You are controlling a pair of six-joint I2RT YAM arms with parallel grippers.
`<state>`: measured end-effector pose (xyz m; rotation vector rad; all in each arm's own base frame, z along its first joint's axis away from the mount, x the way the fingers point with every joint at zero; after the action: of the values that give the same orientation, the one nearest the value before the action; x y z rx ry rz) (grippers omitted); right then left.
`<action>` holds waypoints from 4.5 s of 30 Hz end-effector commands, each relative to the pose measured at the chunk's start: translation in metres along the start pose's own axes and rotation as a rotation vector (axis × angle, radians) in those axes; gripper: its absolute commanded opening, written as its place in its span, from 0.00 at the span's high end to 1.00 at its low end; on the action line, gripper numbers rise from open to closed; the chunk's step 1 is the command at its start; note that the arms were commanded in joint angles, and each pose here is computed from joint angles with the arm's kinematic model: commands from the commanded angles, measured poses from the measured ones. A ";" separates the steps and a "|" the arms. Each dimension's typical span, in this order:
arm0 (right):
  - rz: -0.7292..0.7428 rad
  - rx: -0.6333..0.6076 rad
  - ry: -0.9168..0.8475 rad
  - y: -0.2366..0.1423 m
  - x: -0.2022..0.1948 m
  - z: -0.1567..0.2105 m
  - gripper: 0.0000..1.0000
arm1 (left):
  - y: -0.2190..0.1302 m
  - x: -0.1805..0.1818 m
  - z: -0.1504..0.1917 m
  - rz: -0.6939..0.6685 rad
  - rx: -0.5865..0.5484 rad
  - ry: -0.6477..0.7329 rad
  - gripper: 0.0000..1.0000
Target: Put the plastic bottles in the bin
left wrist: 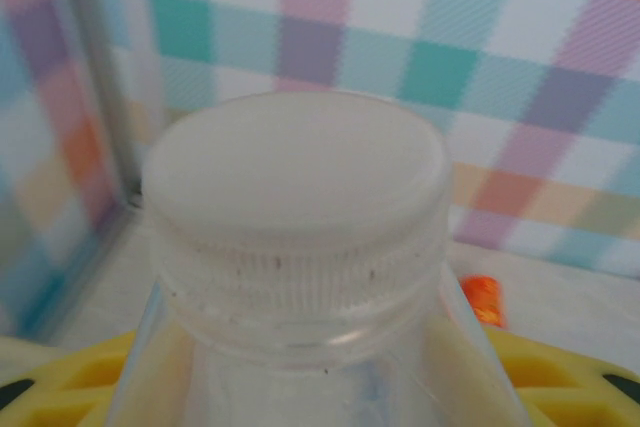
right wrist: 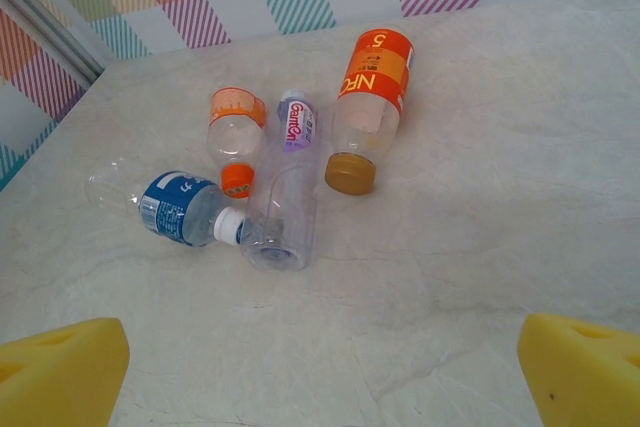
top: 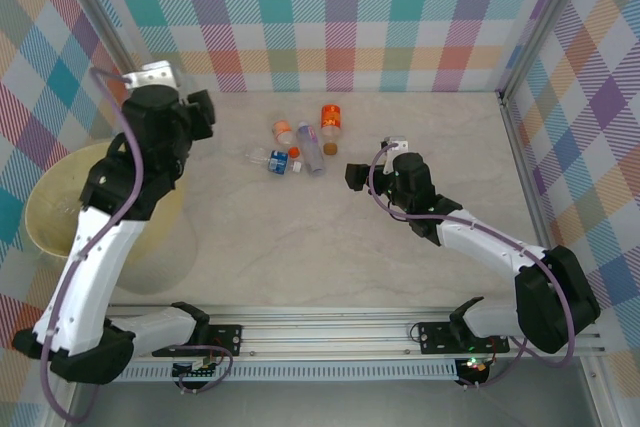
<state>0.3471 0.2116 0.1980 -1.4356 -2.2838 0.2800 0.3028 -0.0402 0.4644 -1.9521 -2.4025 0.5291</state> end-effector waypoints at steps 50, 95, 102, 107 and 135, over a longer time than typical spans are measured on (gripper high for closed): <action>-0.024 -0.002 -0.001 0.007 0.011 -0.021 0.00 | -0.018 0.205 0.056 -0.806 0.278 -0.134 0.00; 0.034 0.010 -0.151 -0.081 -0.012 0.004 0.00 | 0.199 -0.078 0.259 -0.309 0.468 -0.444 0.00; 0.038 -0.009 -0.161 -0.094 -0.014 0.004 0.00 | 0.228 -0.057 0.289 -0.407 0.483 -0.540 0.00; 0.048 -0.009 -0.172 -0.097 -0.016 0.005 0.00 | 0.246 -0.055 0.307 -0.420 0.492 -0.555 0.00; 0.152 -0.046 -0.113 -0.111 -0.036 0.006 0.00 | 0.286 -0.053 0.354 -0.318 0.544 -0.565 0.35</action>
<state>0.2680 0.1333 0.2266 -1.6425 -2.3089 0.3936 0.5116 -0.1374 0.0506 -1.2054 -2.3847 1.7084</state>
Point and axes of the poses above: each hand's point on the last joint's axis, 136 mm out from that joint toward the fingers, its own y axis out along the fingers, its own x axis along the line the jaws close on, z = x × y, the point moved 1 cm from there along -y, back along the fingers, and after that the axes turned 6 degrees about -y, right-handed, at the moved point
